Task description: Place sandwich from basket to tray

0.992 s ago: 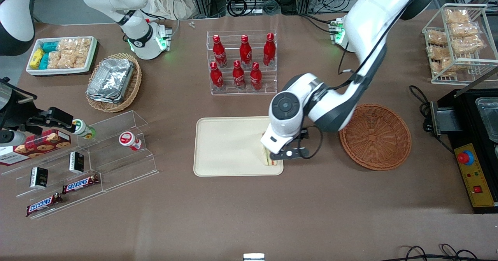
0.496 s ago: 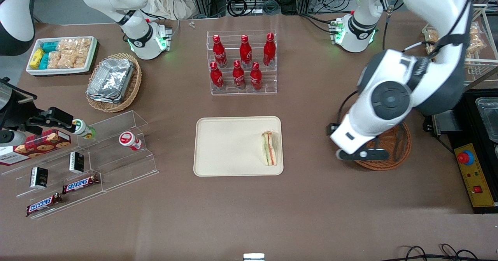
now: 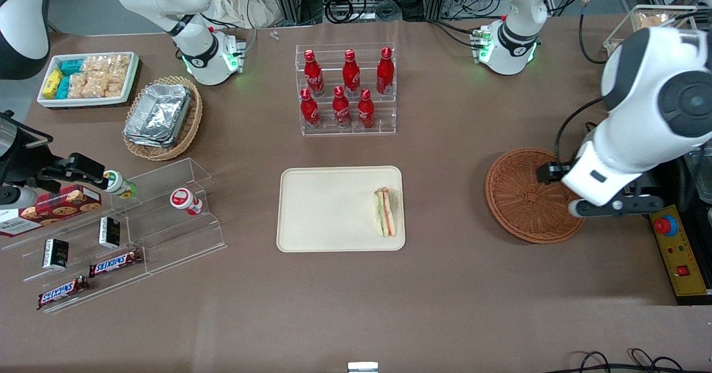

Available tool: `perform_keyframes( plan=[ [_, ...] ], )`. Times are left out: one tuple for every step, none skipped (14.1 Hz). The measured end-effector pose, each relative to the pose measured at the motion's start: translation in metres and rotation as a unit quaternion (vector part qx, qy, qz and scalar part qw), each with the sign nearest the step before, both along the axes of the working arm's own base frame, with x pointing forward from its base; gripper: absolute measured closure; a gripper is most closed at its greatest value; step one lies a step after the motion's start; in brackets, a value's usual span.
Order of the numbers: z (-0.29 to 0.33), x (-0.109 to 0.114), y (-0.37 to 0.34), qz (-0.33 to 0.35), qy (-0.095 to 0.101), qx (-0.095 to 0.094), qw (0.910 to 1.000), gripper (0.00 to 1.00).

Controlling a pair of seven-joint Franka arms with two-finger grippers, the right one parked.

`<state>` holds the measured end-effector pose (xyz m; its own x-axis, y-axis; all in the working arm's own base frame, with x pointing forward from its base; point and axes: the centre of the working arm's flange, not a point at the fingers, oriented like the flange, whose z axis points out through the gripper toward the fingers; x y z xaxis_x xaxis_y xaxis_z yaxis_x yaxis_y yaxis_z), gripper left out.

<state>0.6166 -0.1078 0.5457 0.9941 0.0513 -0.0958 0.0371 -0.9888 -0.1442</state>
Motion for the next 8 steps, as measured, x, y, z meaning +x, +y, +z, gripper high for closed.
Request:
perform_keyframes(
  plan=[
    [0.004,0.000,0.008,0.007,-0.002,0.000,1.0000,0.00],
    [0.005,0.000,0.014,0.011,-0.003,0.000,0.9999,0.00],
    [0.005,0.001,0.017,0.014,-0.003,0.000,0.9999,0.00],
    [0.005,0.001,0.019,0.015,-0.003,0.000,0.9999,0.00],
    [0.005,0.001,0.023,0.019,-0.003,0.000,0.9998,0.00],
    [0.006,0.002,0.028,0.024,-0.003,-0.001,0.9997,0.00],
    [0.007,0.002,0.033,0.028,-0.003,-0.001,0.9996,0.00],
    [0.007,0.002,0.036,0.030,-0.001,-0.001,0.9996,0.00]
  ],
)
